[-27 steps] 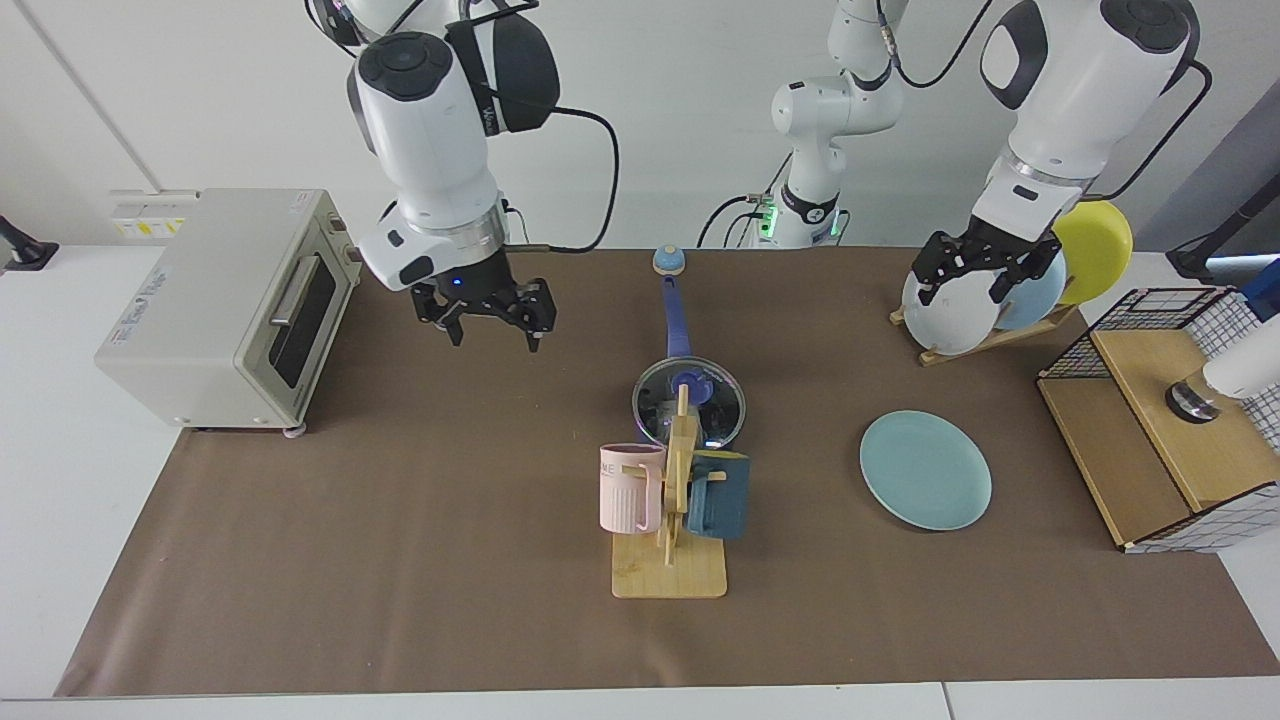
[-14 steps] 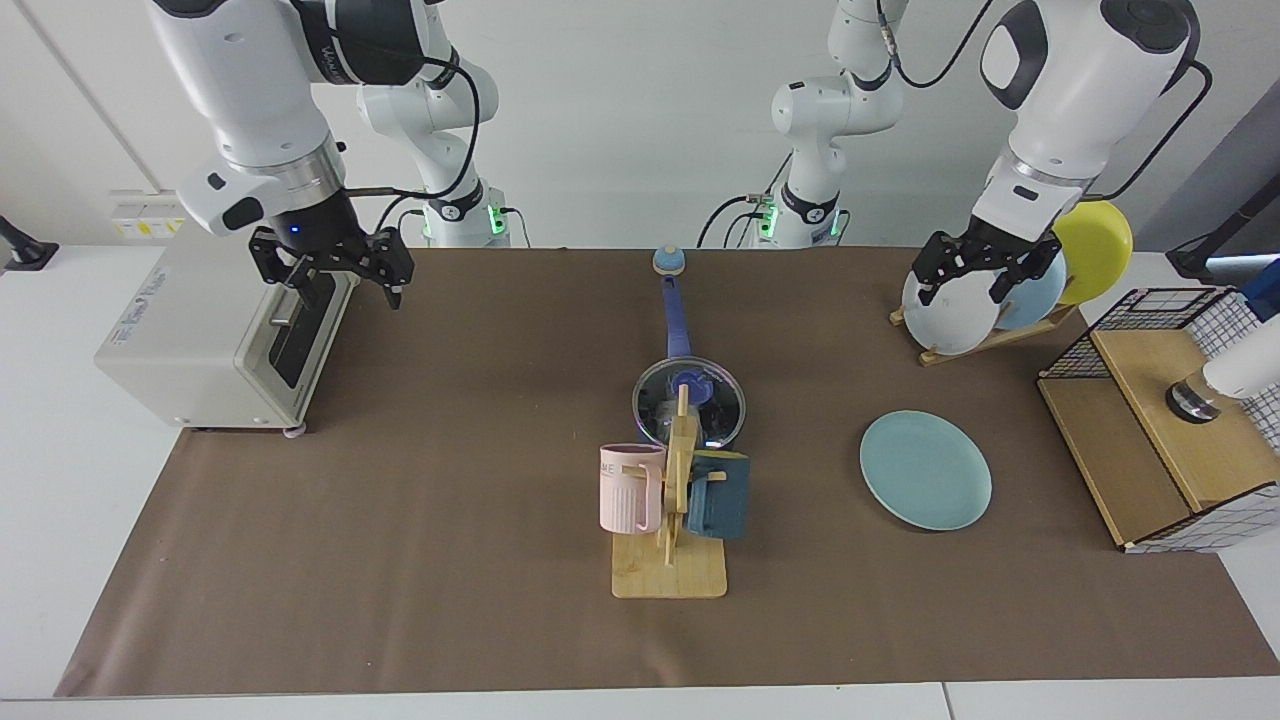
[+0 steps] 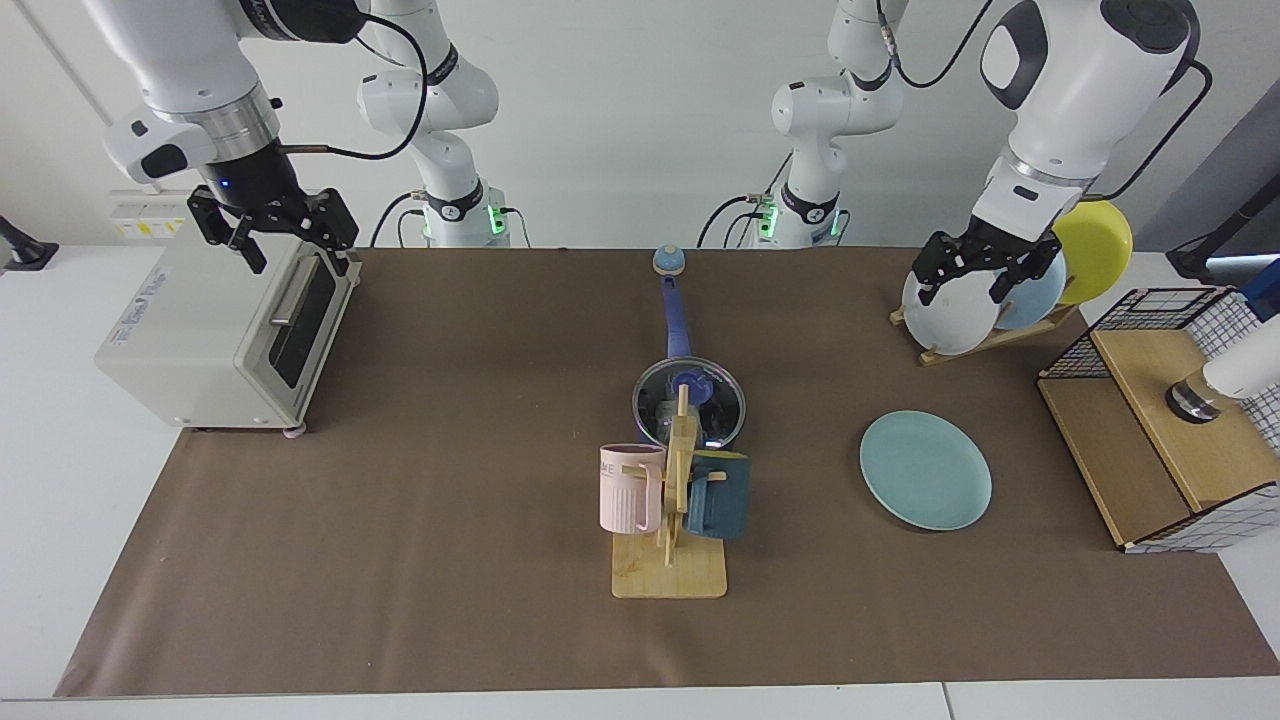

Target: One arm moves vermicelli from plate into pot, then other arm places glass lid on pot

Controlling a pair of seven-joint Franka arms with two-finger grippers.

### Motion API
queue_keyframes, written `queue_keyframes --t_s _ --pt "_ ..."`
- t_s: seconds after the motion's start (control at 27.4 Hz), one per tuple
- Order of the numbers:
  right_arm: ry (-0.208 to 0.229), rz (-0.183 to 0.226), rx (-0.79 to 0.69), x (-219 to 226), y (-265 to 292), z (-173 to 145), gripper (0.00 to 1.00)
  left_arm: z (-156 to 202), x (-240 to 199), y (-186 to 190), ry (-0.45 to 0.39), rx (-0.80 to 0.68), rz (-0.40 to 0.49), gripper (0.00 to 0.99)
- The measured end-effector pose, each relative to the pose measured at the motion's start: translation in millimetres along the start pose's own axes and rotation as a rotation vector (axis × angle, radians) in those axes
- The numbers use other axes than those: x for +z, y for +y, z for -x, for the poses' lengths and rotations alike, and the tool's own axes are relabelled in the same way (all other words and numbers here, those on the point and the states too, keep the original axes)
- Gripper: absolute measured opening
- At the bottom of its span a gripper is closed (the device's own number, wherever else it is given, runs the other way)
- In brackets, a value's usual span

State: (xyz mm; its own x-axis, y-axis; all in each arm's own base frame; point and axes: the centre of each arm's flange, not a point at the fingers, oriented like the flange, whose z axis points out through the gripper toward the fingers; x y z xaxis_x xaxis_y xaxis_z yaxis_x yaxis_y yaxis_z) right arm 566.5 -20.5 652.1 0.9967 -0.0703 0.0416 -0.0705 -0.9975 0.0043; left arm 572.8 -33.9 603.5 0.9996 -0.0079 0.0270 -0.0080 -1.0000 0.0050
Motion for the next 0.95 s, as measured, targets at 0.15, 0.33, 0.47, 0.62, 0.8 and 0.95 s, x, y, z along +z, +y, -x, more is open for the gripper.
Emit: queue_keyframes --t_s 0.15,0.33,0.47,0.62,0.8,0.95 --pt "0.002 -0.010 0.018 -1 13 22 1.00 0 0 0 0.000 0.000 0.000 0.991" --pt "0.000 -0.020 0.038 3 24 46 1.00 0 0 0 0.000 0.000 0.000 0.991" --pt "-0.006 -0.023 0.048 6 29 56 1.00 0 0 0 0.000 0.000 0.000 0.991" --pt "0.004 -0.020 0.041 5 24 55 1.00 0 0 0 0.000 0.000 0.000 0.991" --pt "0.015 -0.012 0.039 5 13 54 1.00 0 0 0 0.000 0.000 0.000 0.991" --pt "0.015 -0.011 0.047 6 9 54 1.00 0 0 0 0.000 0.000 0.000 0.991"
